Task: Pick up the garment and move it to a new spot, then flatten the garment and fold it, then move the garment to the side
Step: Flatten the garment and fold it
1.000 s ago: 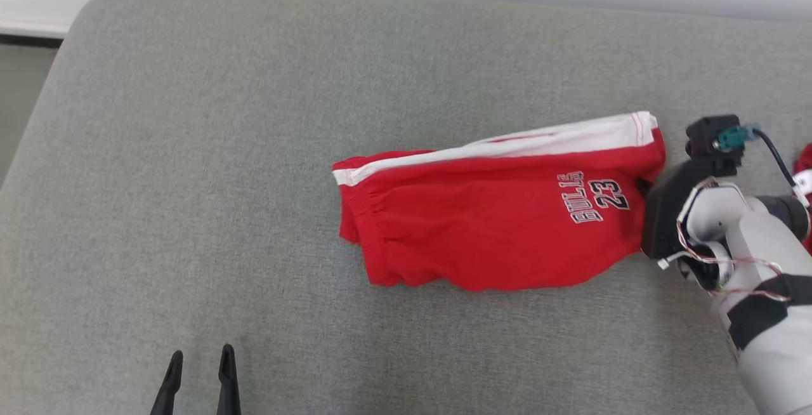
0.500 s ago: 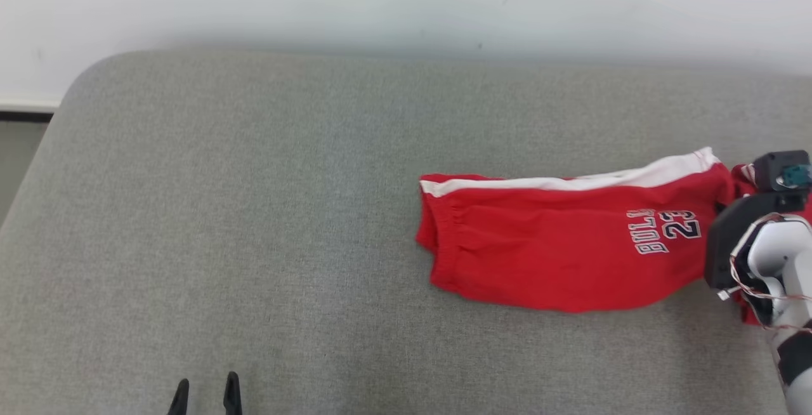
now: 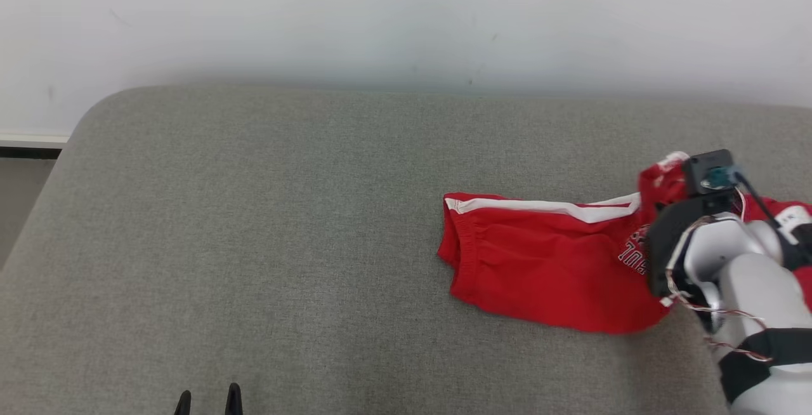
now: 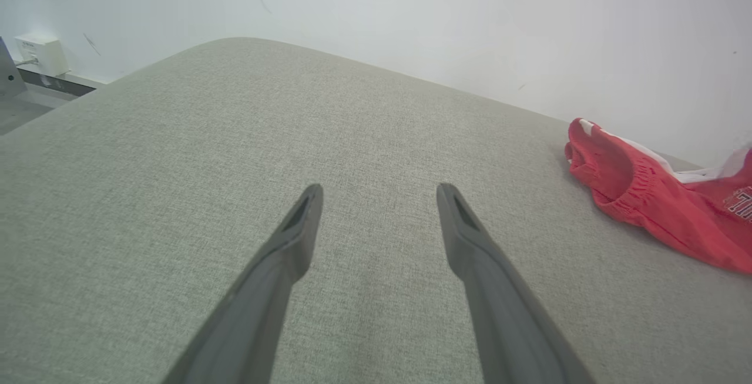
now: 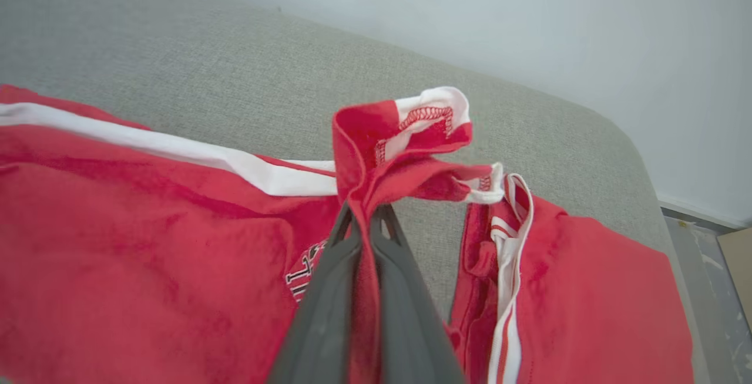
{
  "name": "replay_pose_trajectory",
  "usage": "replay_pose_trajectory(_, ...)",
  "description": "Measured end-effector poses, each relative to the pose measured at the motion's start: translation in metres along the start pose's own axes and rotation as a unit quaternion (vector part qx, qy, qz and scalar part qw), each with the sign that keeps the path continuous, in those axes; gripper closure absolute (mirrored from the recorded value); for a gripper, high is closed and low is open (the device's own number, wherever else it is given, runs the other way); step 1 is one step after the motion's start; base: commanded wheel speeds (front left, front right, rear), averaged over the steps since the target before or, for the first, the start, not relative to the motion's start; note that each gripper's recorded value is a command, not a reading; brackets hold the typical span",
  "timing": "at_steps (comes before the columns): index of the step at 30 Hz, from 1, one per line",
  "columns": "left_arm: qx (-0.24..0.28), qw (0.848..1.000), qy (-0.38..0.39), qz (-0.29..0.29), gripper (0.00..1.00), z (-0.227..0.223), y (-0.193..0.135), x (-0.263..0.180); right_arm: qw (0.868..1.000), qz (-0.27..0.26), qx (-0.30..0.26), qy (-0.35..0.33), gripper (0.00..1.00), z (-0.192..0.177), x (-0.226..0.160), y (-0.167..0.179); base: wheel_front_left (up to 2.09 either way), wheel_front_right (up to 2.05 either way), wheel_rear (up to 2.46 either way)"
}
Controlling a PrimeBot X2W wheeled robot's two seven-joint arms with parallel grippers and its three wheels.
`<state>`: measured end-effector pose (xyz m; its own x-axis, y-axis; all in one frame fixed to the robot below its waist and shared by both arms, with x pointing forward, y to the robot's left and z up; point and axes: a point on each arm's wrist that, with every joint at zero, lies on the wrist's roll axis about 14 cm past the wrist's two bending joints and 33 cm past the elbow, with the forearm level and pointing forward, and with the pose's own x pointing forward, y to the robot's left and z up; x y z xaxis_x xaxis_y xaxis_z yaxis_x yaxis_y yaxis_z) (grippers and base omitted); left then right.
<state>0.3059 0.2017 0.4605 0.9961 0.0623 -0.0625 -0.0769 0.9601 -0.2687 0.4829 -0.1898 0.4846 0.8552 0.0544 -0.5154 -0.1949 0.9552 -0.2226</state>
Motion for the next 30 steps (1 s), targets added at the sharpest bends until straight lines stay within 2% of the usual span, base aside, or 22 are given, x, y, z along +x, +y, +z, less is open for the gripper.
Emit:
replay_pose_trajectory(13, -0.006, 1.000, -0.004, 0.023, 0.00, 0.001, 0.008, -0.011, 0.988, 0.150, -0.043, -0.013, 1.00, 0.037, 0.007, 0.130, 0.00, 0.00, 0.00)
replay_pose_trajectory(21, -0.007, 0.999, -0.005, 0.051, 0.00, 0.001, 0.021, -0.021, 0.978, 0.199, -0.055, 0.004, 1.00, 0.032, 0.014, 0.173, 0.00, 0.00, 0.00)
replay_pose_trajectory(28, -0.010, 0.998, -0.005, 0.063, 0.00, 0.001, 0.025, -0.025, 0.975, 0.215, -0.053, 0.012, 1.00, 0.027, 0.018, 0.187, 0.00, 0.00, 0.00)
replay_pose_trajectory(29, -0.010, 0.998, -0.006, 0.064, 0.00, 0.002, 0.026, -0.025, 0.975, 0.218, -0.049, 0.011, 0.98, 0.028, 0.018, 0.189, 0.00, 0.00, 0.00)
replay_pose_trajectory(30, -0.010, 0.998, -0.007, 0.065, 0.00, 0.002, 0.026, -0.025, 0.974, 0.219, -0.047, 0.009, 0.71, 0.028, 0.018, 0.190, 0.00, 0.00, 0.00)
